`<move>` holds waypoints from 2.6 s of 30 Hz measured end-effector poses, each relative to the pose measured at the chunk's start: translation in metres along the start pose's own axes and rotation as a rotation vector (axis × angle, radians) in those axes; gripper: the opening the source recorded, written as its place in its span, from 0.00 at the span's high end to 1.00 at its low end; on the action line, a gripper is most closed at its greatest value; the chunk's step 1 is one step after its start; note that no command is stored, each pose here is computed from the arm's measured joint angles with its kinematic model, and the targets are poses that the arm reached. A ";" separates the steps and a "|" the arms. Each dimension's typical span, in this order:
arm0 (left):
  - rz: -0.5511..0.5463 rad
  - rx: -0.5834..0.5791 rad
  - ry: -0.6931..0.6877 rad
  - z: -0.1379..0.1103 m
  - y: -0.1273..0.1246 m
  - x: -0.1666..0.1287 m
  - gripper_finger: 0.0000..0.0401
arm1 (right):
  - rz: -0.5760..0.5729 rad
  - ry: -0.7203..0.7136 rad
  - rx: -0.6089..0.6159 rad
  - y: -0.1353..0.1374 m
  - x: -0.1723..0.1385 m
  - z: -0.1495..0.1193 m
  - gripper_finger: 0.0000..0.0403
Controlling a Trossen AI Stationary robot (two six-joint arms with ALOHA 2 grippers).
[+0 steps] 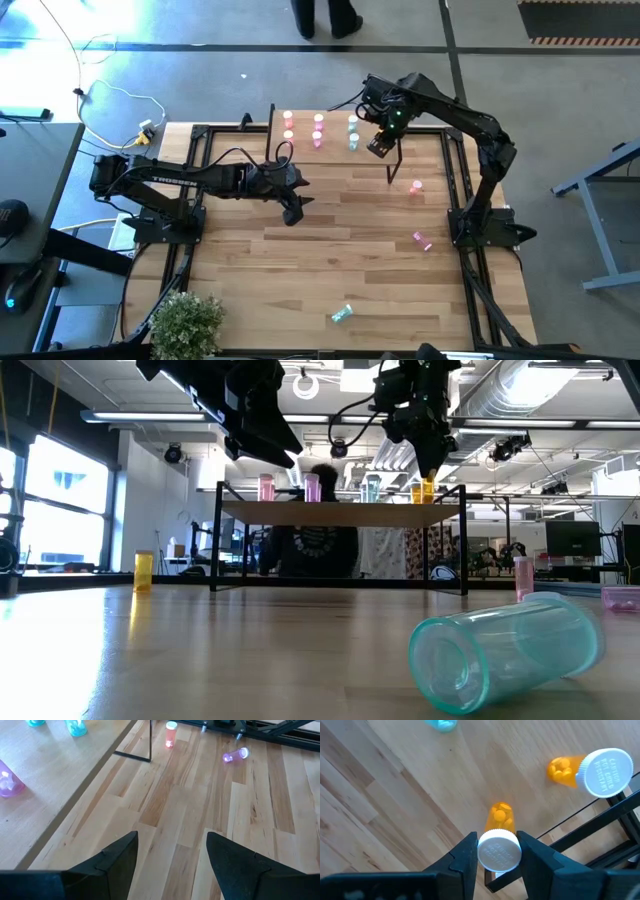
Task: Pick and place medicine bottles onto shelf by color
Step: Put the bottom orange pill bottle aligned with the orange pill bottle on the shelf, then put the blue pill bottle aligned with the other blue pill bottles on the shelf
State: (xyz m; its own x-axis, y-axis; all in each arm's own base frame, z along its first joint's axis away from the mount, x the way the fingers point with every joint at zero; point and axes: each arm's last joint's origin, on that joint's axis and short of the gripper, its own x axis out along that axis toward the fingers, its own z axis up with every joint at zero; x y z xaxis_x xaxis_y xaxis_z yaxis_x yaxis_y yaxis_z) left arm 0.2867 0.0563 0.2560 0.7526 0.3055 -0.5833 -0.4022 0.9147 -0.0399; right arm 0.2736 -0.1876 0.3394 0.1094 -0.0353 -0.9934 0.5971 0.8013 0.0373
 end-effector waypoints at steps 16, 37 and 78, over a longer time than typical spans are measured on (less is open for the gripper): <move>0.000 0.000 0.000 0.000 0.000 0.000 0.43 | -0.003 -0.006 0.006 0.001 0.000 0.001 0.72; 0.000 0.019 0.001 0.000 0.000 0.000 0.43 | -0.004 0.023 0.019 0.001 0.009 0.006 0.72; -0.001 0.026 0.002 0.000 0.000 0.000 0.43 | -0.048 -0.103 0.047 0.001 -0.037 0.000 0.58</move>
State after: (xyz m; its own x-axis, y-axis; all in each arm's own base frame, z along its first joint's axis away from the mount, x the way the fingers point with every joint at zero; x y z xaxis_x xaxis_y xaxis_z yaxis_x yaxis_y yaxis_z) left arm 0.2866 0.0562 0.2559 0.7523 0.3039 -0.5846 -0.3873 0.9218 -0.0192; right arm 0.2701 -0.1855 0.3766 0.1591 -0.1363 -0.9778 0.6397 0.7686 -0.0030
